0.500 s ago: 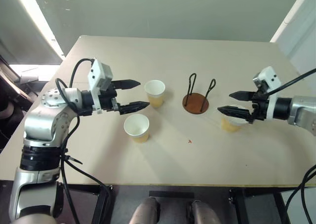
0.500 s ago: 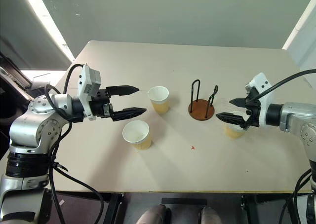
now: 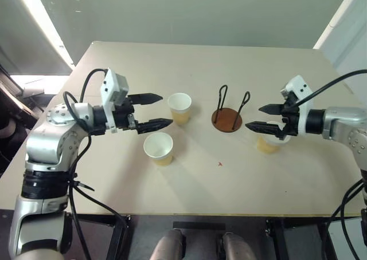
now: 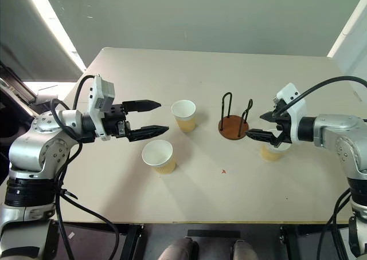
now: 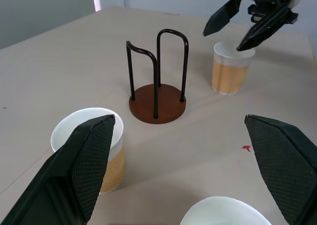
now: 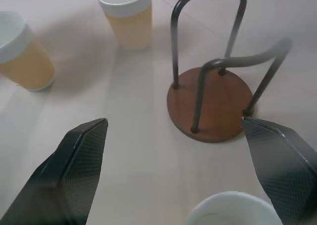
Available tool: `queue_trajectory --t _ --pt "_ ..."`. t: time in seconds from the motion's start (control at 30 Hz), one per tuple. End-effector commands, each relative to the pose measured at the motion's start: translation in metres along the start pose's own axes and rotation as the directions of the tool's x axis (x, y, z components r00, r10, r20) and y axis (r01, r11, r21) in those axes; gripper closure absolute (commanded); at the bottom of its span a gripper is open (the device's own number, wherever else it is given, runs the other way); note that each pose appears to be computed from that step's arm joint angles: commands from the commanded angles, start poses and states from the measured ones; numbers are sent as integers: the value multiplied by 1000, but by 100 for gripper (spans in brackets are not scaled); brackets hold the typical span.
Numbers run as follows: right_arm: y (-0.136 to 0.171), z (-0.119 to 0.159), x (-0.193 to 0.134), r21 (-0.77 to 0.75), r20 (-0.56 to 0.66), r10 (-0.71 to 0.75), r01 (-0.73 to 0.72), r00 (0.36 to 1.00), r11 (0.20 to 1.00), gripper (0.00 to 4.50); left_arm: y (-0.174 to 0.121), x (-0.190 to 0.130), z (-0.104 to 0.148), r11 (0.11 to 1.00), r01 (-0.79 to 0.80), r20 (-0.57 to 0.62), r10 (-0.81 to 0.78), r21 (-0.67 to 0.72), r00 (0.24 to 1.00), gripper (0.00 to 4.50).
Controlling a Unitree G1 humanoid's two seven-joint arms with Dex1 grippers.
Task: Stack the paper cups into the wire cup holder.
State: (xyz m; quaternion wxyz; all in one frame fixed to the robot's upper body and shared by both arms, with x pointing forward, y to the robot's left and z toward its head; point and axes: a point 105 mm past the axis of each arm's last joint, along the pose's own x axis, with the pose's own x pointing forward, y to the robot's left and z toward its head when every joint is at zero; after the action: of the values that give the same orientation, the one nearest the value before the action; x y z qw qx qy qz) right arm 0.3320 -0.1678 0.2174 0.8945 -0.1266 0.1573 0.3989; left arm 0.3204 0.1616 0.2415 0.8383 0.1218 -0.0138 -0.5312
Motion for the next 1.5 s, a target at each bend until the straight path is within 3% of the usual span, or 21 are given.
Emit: queue_trajectory --t 0.03,0.3,0.7,0.8,1.13,1.17,1.5 --pt "-14 8 6 -39 6 -64 64 998 997 5 4 -6 17 998 -13 30 11 56 999 0" --pt "-20 3 26 -39 -29 -53 52 998 998 5 4 -6 18 998 -15 26 14 64 1000 0" --pt "-16 18 57 0 21 -59 59 998 998 5 4 -7 18 997 -23 20 21 68 1000 0" --pt "-16 19 59 7 29 -67 66 997 998 66 4 -7 18 997 -24 19 22 68 1000 0" --pt "-6 25 44 -5 51 -2 2 999 1000 427 -9 -9 18 996 76 -17 -75 36 997 0" --pt "-1 26 40 -20 54 25 -24 998 1000 446 -13 -10 18 994 106 -27 -105 33 994 0" --pt "60 13 9 -195 -73 305 -314 949 929 446 -55 -9 19 937 348 -107 -345 11 932 0"
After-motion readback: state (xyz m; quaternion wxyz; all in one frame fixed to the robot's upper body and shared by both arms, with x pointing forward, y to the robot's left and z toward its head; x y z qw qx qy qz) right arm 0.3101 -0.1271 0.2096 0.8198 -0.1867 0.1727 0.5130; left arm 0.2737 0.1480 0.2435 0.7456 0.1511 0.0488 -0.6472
